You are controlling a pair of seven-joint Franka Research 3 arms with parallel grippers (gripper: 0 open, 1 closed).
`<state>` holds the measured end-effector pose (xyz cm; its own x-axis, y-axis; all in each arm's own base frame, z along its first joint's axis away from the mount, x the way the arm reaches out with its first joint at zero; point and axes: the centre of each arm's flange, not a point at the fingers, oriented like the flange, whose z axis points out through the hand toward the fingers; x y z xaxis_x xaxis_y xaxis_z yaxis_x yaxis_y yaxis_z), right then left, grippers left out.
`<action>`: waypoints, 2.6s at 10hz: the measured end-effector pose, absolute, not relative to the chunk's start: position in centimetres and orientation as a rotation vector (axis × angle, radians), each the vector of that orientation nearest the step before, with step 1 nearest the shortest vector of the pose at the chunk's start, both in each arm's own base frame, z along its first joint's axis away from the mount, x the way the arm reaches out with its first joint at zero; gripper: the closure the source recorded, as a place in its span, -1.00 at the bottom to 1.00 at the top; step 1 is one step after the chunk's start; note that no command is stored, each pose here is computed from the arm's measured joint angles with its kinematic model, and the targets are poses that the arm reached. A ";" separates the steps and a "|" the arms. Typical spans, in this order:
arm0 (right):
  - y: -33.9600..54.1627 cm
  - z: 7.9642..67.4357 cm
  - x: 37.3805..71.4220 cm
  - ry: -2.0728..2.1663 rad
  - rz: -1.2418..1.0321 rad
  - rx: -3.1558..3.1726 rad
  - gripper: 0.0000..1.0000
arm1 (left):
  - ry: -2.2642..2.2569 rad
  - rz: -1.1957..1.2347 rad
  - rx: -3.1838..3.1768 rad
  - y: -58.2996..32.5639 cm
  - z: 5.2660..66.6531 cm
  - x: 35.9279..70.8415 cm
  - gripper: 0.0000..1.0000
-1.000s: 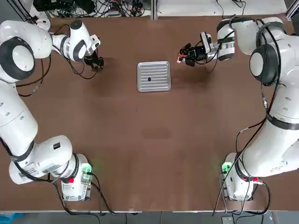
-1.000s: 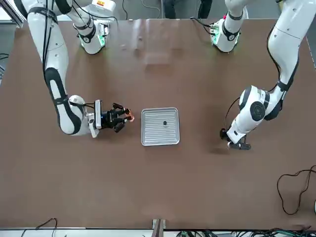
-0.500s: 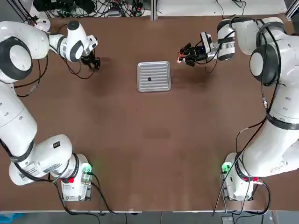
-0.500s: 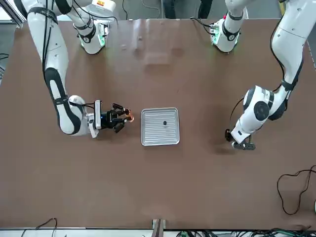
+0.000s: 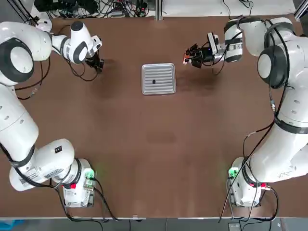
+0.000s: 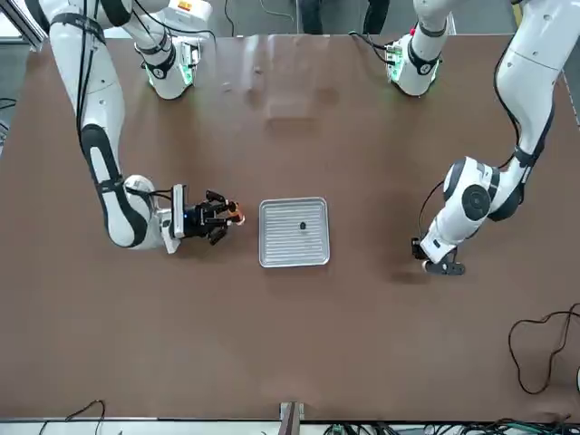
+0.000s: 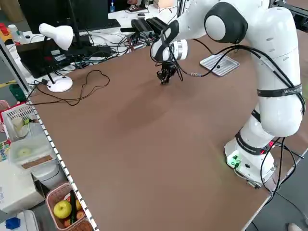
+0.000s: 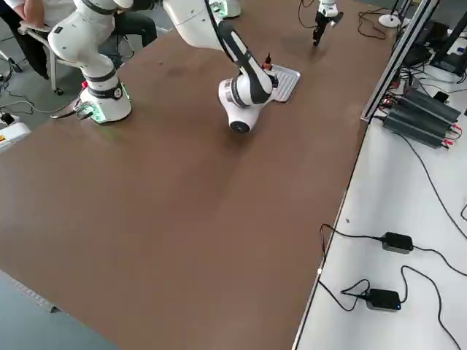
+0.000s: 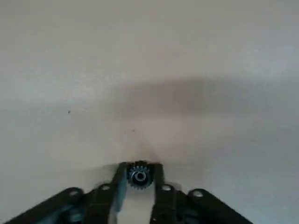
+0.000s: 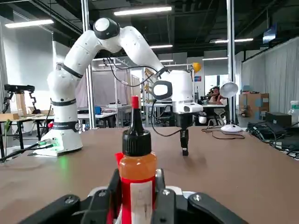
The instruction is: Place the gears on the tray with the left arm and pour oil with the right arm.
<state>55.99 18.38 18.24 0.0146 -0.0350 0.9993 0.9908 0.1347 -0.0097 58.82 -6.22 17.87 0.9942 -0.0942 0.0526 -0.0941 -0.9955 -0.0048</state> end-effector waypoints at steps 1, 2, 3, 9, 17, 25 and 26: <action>18.3 18.3 56.0 -1.232 -1.119 -1.084 0.38 | 0.146 -0.083 -3.135 -6.2 17.9 58.8 0.51; 18.2 18.4 56.0 -1.228 -1.121 -1.078 0.38 | 0.138 -0.083 -3.135 -6.2 17.9 58.8 0.50; 17.8 18.4 56.1 -1.227 -1.131 -1.076 0.38 | 0.125 -0.085 -3.136 -6.2 17.9 58.9 0.50; 16.2 18.4 56.2 -1.218 -1.169 -1.067 0.38 | -0.195 -0.135 -3.198 -23.1 23.1 57.9 0.51; 18.5 17.7 55.7 -1.262 -1.132 -1.094 0.38 | -0.481 -0.057 -3.215 -43.9 23.3 50.8 0.51; 19.3 16.9 54.8 -1.266 -1.104 -1.113 0.38 | -0.492 -0.098 -3.178 -47.8 20.9 49.2 0.00; 19.4 16.9 54.8 -1.266 -1.103 -1.112 0.38 | -0.493 -0.101 -3.179 -47.9 21.0 49.3 -0.30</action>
